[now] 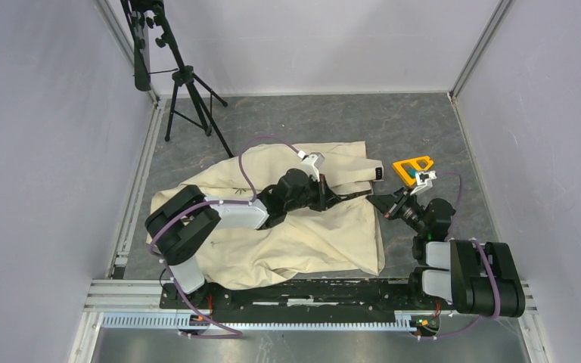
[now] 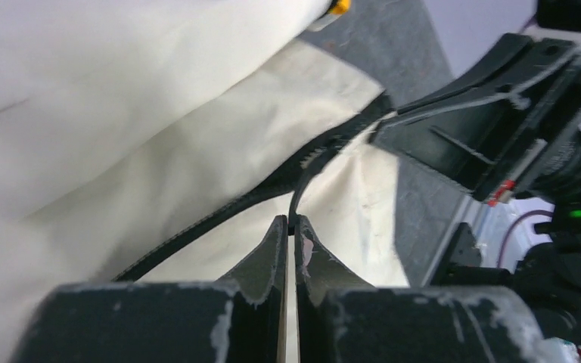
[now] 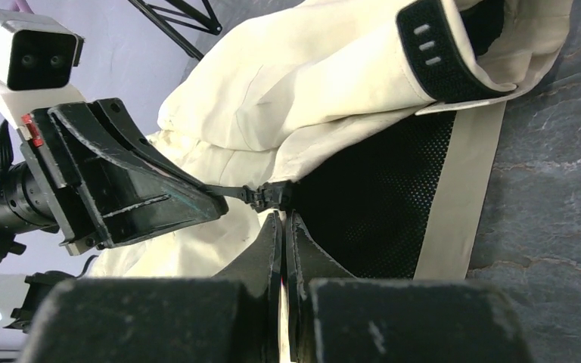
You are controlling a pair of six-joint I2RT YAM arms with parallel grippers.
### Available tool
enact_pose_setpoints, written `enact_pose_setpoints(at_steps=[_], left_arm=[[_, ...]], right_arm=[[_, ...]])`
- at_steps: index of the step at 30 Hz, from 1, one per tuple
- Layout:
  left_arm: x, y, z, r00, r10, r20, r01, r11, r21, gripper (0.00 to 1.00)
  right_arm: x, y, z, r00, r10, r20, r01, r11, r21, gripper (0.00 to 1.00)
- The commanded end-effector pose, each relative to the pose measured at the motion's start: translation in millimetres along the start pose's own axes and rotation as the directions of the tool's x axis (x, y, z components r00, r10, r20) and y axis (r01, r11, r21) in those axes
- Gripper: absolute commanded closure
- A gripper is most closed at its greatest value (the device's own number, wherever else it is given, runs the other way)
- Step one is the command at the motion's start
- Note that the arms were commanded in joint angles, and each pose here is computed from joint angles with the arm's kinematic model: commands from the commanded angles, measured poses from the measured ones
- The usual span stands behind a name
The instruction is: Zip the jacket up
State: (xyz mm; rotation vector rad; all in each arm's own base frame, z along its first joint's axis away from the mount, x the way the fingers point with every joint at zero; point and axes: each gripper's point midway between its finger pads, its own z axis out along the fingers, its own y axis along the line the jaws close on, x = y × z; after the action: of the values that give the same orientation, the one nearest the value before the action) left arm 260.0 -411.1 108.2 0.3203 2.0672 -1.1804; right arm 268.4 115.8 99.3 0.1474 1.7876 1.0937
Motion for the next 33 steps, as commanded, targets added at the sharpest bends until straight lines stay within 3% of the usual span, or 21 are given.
enact_pose_setpoints(at_steps=[1,5,10,15,17,21,24,26,27,30,33], left_arm=[[-8.2,47.9,-24.1,1.0,0.004,0.014,0.0,0.962,-0.273,0.98],[-21.6,99.4,-68.8,0.989,-0.093,0.118,0.136,0.89,-0.436,0.98],[-38.0,126.6,-123.2,0.976,-0.106,0.189,0.194,0.815,-0.546,0.98],[-57.2,170.0,-206.3,0.951,-0.084,0.298,0.279,0.652,-0.705,0.98],[-71.0,177.0,-231.5,0.948,-0.048,0.316,0.275,0.625,-0.731,0.98],[-95.9,116.0,-191.8,0.983,-0.046,0.179,0.125,0.881,-0.457,0.97],[-87.5,58.8,-150.7,0.997,-0.07,0.017,0.071,0.984,-0.162,0.61],[-73.9,41.0,-125.8,0.996,-0.048,-0.07,0.04,0.993,-0.11,0.28],[-66.3,33.5,-115.8,0.993,-0.035,-0.112,0.024,0.995,-0.094,0.23],[-44.3,15.9,-83.9,0.972,-0.038,-0.231,0.031,0.999,-0.035,0.25],[-30.2,26.7,-62.5,0.947,-0.068,-0.313,0.042,0.995,-0.09,0.27]], right_arm=[[-16.0,-3.3,2.0,0.997,-0.055,0.053,0.053,0.998,0.03,1.0],[-22.1,-19.3,0.3,0.995,-0.042,0.085,0.031,0.992,0.121,1.0],[-19.7,-36.7,-2.5,0.996,-0.02,0.083,0.003,0.979,0.203,1.0],[-21.3,-57.8,-9.0,0.997,-0.039,0.064,0.017,0.949,0.315,1.0],[-25.4,-55.1,-8.2,0.996,-0.068,0.058,0.047,0.951,0.306,1.0],[-28.3,-32.6,-0.8,0.994,-0.107,0.032,0.099,0.977,0.187,1.0],[-30.0,-19.8,3.0,0.99,-0.138,0.018,0.135,0.983,0.124,1.0],[-30.5,-17.2,3.7,0.989,-0.146,0.018,0.143,0.983,0.114,1.0],[-31.2,-17.0,4.3,0.988,-0.155,0.014,0.152,0.982,0.115,1.0],[-29.1,-14.8,5.4,0.988,-0.155,0.005,0.153,0.983,0.101,1.0],[-28.4,-14.0,5.8,0.989,-0.15,0.005,0.148,0.984,0.094,1.0]])
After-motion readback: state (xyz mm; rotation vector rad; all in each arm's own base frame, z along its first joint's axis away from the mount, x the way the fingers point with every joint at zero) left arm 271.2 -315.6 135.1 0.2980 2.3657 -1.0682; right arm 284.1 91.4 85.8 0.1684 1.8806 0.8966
